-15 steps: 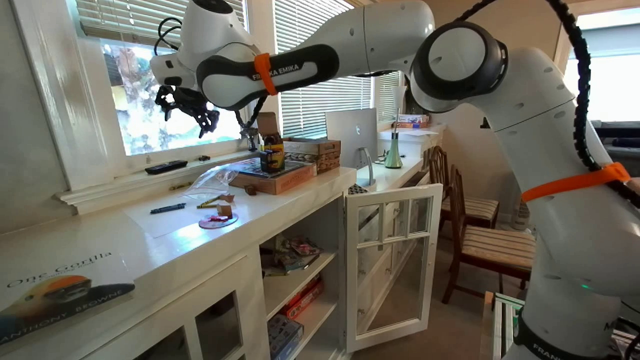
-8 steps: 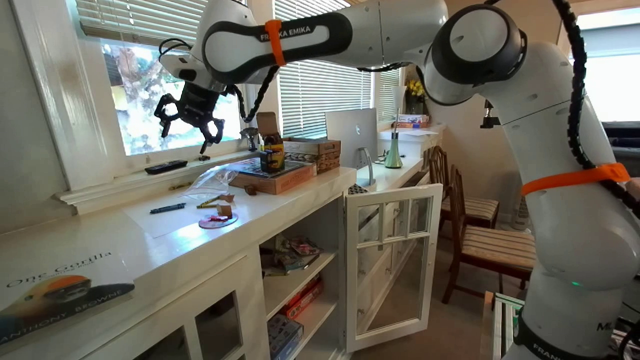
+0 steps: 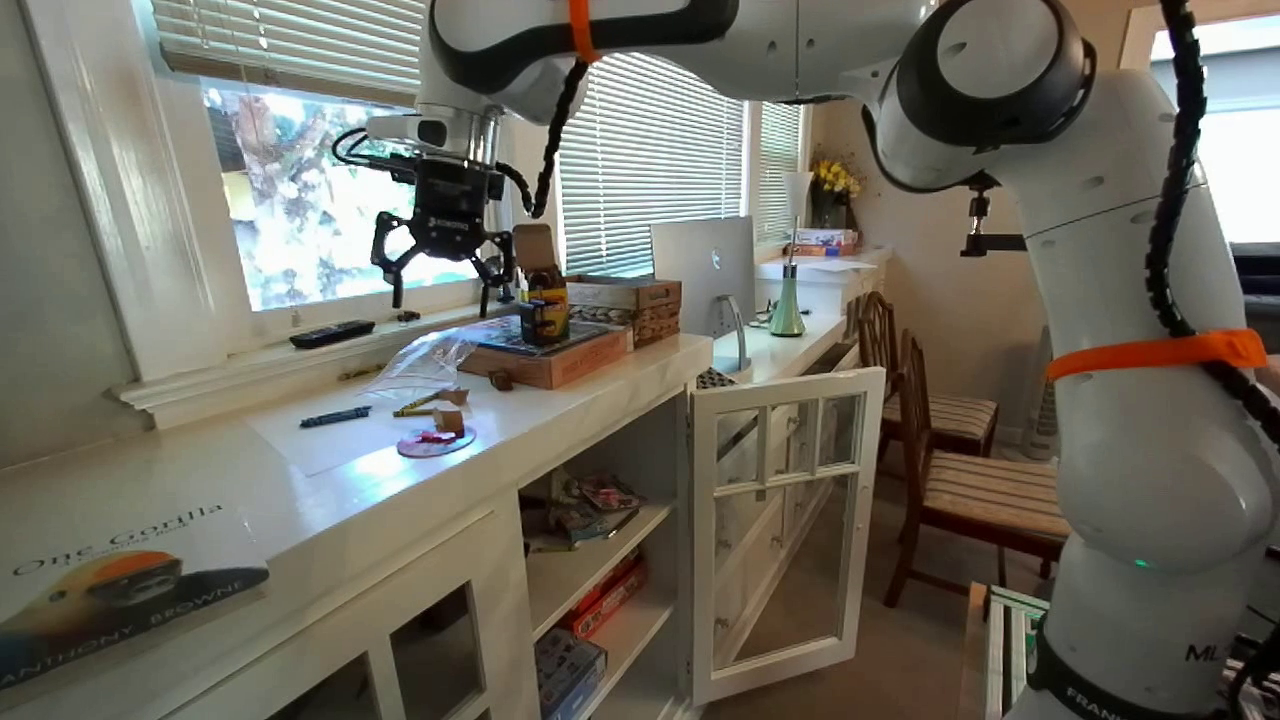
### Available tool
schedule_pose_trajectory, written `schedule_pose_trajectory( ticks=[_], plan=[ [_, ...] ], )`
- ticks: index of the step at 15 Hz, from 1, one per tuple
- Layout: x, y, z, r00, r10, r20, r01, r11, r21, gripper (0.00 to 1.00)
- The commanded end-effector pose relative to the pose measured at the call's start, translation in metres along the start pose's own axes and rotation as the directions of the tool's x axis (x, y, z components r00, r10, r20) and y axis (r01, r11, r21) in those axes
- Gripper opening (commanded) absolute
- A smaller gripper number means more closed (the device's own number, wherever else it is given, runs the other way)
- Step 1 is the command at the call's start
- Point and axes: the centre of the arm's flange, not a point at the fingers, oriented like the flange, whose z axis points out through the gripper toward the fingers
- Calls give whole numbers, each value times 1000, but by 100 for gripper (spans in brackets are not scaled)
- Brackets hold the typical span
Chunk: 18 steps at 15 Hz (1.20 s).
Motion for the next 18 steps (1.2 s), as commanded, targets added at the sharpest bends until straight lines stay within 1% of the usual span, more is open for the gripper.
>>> schedule_pose_trajectory(
  ticks=[1, 2, 4, 8, 12, 13, 18],
  plan=[
    [9, -18, 1, 990, -60, -129, 79, 986, 144, 100],
    [11, -23, 3, 987, -71, -147, 99, 976, 192, 100],
    [16, -29, 7, 981, -93, -172, 136, 957, 257, 100],
    [23, -33, 10, 975, -116, -190, 175, 927, 332, 100],
    [27, -38, 10, 972, -149, -182, 207, 911, 358, 100],
    [24, -35, 14, 976, -119, -184, 176, 927, 330, 100],
    [23, -35, 14, 976, -121, -183, 177, 927, 331, 100]
  ],
)
